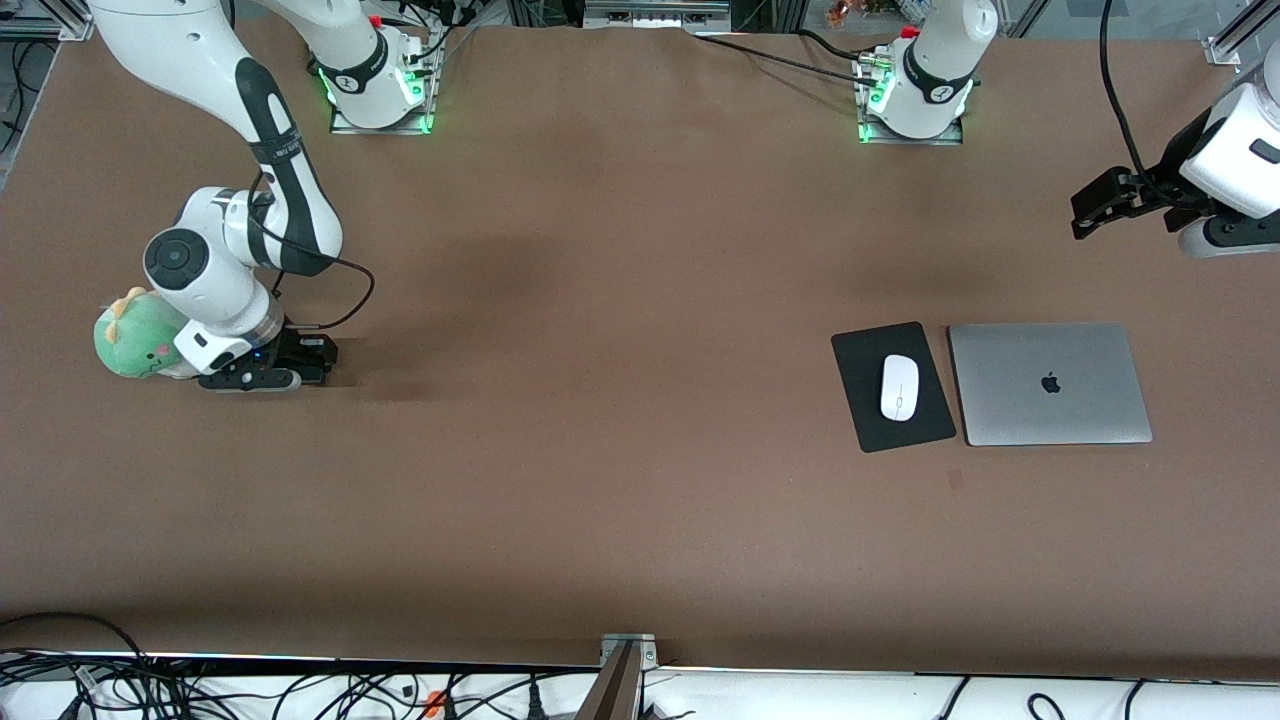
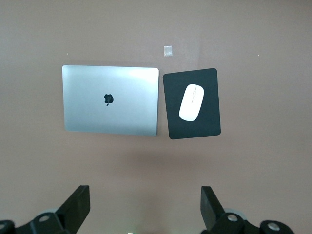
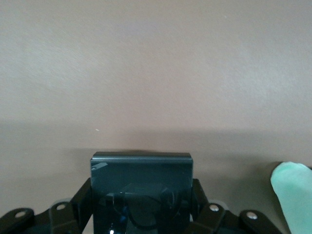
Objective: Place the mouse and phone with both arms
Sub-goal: 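Lower the black phone beside the green plush and open the right gripper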
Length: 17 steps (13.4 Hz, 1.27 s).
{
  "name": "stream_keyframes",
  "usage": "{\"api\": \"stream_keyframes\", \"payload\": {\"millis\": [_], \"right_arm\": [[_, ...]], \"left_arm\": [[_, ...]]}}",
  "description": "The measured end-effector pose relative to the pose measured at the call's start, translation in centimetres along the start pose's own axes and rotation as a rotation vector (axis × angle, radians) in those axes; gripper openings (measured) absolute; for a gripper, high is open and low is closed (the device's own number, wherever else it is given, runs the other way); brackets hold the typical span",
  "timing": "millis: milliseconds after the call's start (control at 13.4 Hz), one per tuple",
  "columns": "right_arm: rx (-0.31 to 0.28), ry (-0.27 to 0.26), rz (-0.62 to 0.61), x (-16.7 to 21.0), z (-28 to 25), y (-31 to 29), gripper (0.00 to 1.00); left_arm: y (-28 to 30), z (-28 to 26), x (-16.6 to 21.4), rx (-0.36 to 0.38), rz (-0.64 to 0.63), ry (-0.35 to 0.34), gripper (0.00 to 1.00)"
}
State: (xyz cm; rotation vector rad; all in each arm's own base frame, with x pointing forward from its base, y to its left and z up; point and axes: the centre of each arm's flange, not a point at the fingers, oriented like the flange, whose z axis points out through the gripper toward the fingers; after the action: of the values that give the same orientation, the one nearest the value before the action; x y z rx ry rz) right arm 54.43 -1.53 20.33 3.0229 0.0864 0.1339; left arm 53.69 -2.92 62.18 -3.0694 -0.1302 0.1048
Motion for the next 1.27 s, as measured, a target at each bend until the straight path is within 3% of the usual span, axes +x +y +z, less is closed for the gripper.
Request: {"api": "stream_keyframes", "payload": {"millis": [448, 672, 822, 971, 1270], "right_arm": [[-0.025, 0.056, 0.008, -1.2, 1.6, 0.8, 0.80], [-0.032, 0.058, 0.011, -1.4, 2.4, 0.9, 0.80], [-0.033, 0.061, 0.009, -1.3, 2.5, 0.8, 0.86], [-0.031, 0.067, 0.003, -1.0, 2.4, 0.5, 1.00], [-0.017, 0.062, -0.012, 0.0, 1.4, -0.1, 1.00]], "left_arm": [[-1.6, 0.1, 0.4, -0.004, -0.028, 0.011, 1.00], [-1.6, 0.2, 0.4, -0.027, -0.032, 0.007, 1.00], [-2.2, 0.3, 0.6, -0.052, -0.046, 0.000, 1.00], [-2.6, 0.4, 0.7, -0.064, -0.055, -0.003, 1.00], [-2.6, 0.5, 0.7, -0.064, -0.055, -0.004, 1.00]]}}
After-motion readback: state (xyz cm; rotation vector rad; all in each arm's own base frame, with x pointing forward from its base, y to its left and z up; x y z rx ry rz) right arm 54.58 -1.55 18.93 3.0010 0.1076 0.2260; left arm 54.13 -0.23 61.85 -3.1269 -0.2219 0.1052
